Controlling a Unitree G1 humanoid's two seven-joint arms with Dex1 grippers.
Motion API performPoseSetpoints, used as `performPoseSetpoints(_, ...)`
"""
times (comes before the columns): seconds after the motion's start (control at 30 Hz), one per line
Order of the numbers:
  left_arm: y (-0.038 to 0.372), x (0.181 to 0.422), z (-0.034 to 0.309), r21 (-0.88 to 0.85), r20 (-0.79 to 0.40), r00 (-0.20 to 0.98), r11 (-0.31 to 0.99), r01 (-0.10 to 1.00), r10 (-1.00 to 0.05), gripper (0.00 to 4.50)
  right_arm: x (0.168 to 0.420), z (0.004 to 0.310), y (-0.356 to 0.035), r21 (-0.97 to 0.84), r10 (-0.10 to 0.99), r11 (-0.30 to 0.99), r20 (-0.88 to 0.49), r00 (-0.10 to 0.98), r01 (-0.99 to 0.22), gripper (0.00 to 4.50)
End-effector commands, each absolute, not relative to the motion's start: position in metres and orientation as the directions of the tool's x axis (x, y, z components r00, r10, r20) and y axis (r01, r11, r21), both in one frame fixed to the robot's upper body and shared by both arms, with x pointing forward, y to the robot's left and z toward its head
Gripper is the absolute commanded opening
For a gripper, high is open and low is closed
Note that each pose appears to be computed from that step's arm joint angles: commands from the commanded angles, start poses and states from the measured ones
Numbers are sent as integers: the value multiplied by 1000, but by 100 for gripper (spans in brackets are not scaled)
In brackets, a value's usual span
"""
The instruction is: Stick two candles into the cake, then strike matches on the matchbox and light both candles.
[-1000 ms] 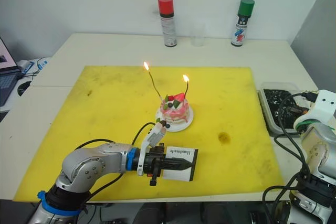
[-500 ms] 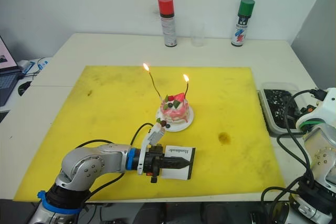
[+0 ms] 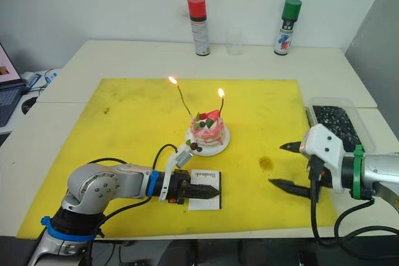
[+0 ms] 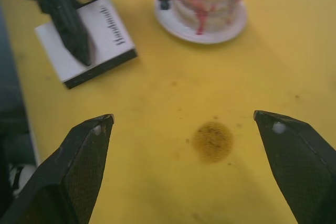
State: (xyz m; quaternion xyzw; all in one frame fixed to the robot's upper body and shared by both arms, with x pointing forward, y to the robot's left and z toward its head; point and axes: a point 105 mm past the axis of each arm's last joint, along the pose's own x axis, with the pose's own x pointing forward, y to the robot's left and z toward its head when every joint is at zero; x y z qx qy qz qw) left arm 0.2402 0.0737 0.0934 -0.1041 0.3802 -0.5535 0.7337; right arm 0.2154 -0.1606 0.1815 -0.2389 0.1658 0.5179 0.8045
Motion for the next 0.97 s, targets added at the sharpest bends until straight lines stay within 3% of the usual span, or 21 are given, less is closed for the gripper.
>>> performPoseSetpoints(0.03, 82, 243, 97, -525, -477, 123, 395, 754, -870, 330, 208, 185, -154, -224, 779, 259, -527, 340, -940, 450)
performPoseSetpoints(0.17, 87, 240, 113, -471, -470, 134, 376, 798, -872, 446, 210, 188, -153, -234, 785, 242, -523, 331, -942, 450)
performPoseSetpoints(0.43, 129, 230, 159, -190, -494, 230, 362, 913, -839, 446, 220, 215, -154, -315, 815, 233, -453, 362, -920, 450)
performPoseSetpoints(0.53, 152, 240, 178, 1, -472, 366, 415, 910, -802, 446, 230, 229, -157, -349, 833, 259, -392, 391, -901, 450)
performPoseSetpoints(0.7, 207, 263, 198, 246, -463, 564, 512, 823, -684, 446, 240, 241, -172, -377, 816, 251, -413, 404, -892, 450)
performPoseSetpoints(0.97, 237, 262, 207, 289, -428, 629, 561, 776, -649, 446, 256, 258, -189, -424, 795, 240, -430, 428, -873, 450)
